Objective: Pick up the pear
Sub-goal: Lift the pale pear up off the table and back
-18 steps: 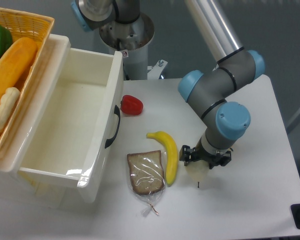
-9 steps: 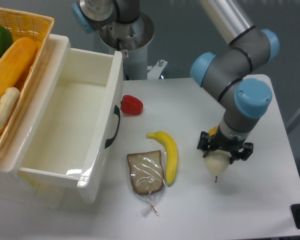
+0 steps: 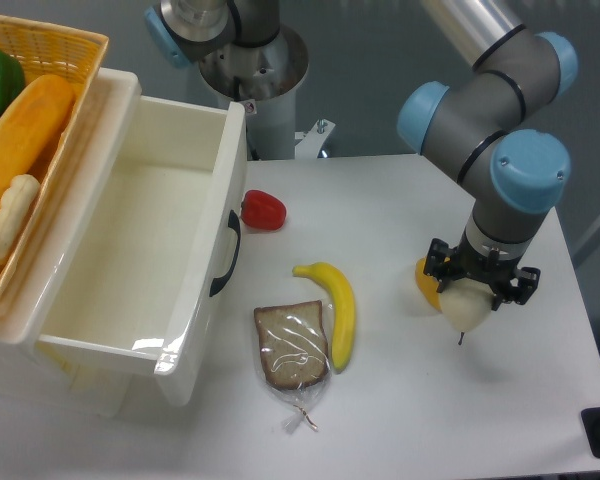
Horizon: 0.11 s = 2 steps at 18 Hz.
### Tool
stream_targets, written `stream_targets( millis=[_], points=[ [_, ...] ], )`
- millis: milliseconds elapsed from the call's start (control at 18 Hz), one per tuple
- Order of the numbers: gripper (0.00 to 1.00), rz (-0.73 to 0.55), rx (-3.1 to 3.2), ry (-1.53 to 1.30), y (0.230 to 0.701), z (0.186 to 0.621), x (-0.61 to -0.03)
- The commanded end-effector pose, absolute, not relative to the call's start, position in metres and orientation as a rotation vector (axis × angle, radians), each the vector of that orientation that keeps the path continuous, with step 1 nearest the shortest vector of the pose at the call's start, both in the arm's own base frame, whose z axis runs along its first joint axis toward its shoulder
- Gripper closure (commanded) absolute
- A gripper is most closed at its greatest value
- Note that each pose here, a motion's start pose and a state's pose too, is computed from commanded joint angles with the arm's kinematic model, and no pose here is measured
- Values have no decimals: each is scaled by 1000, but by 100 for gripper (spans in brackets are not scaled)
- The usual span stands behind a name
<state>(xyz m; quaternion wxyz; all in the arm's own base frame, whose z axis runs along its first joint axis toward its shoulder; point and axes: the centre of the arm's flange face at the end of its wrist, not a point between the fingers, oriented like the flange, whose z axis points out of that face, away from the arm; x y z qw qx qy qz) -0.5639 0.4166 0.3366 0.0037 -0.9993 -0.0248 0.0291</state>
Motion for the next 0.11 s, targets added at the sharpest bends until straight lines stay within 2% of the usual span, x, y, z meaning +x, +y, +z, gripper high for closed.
stream_targets(
  millis=[111],
  points=[
    [90, 91, -3133, -37, 415, 339, -563]
  ],
)
